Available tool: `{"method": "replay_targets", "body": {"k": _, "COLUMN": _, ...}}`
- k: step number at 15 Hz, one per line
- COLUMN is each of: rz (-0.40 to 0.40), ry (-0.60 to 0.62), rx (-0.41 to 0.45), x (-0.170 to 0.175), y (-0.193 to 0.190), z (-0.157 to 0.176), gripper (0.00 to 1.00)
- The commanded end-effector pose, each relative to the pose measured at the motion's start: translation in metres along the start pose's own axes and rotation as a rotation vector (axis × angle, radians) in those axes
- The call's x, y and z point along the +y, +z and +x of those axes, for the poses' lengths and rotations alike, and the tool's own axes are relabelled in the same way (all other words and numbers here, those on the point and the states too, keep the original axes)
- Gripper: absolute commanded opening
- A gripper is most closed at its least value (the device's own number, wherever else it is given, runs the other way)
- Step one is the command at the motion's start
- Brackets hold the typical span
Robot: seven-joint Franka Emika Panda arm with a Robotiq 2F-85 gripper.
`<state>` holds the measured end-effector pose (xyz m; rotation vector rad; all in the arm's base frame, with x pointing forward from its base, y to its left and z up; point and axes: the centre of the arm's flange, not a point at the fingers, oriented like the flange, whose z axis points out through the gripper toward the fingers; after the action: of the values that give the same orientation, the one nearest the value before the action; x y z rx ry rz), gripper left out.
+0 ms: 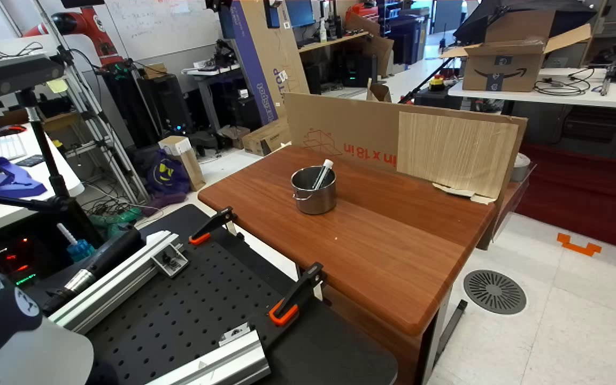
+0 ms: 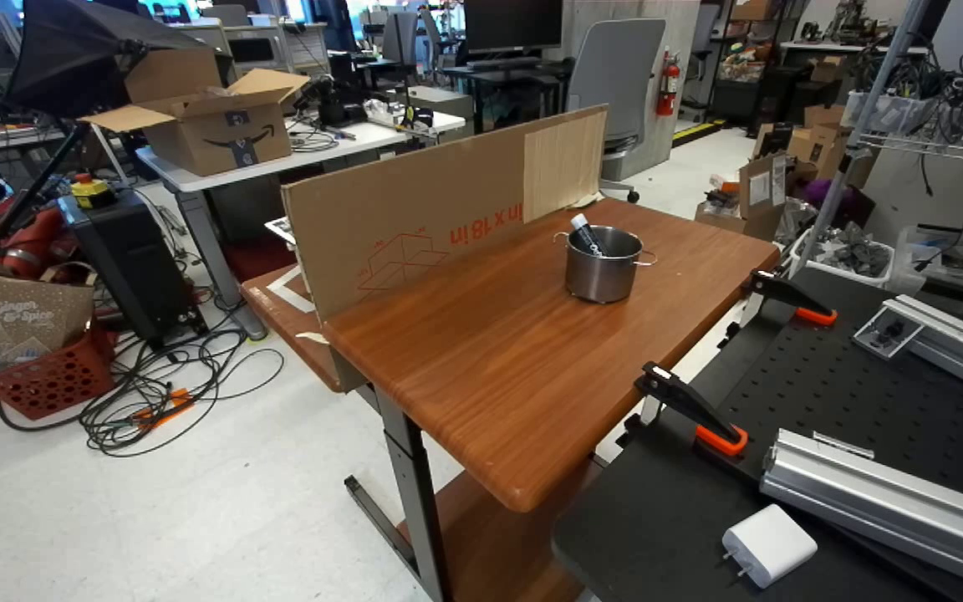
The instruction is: Take the marker from the bowl and put it on the table
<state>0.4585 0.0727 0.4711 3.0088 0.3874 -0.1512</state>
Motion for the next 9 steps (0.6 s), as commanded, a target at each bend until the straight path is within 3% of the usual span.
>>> {"method": "replay_targets", "body": {"k": 1, "rz": 0.0, "ry": 0.0, "rx": 0.0, "x": 0.0, "y": 0.0, "z": 0.0, "gripper": 1.0}}
{"method": "replay_targets", "body": {"k": 9, "rz": 0.042, "ry": 0.057, "rx": 0.091, "x": 0.018, "y": 0.028, "z": 0.027, "gripper": 1.0}}
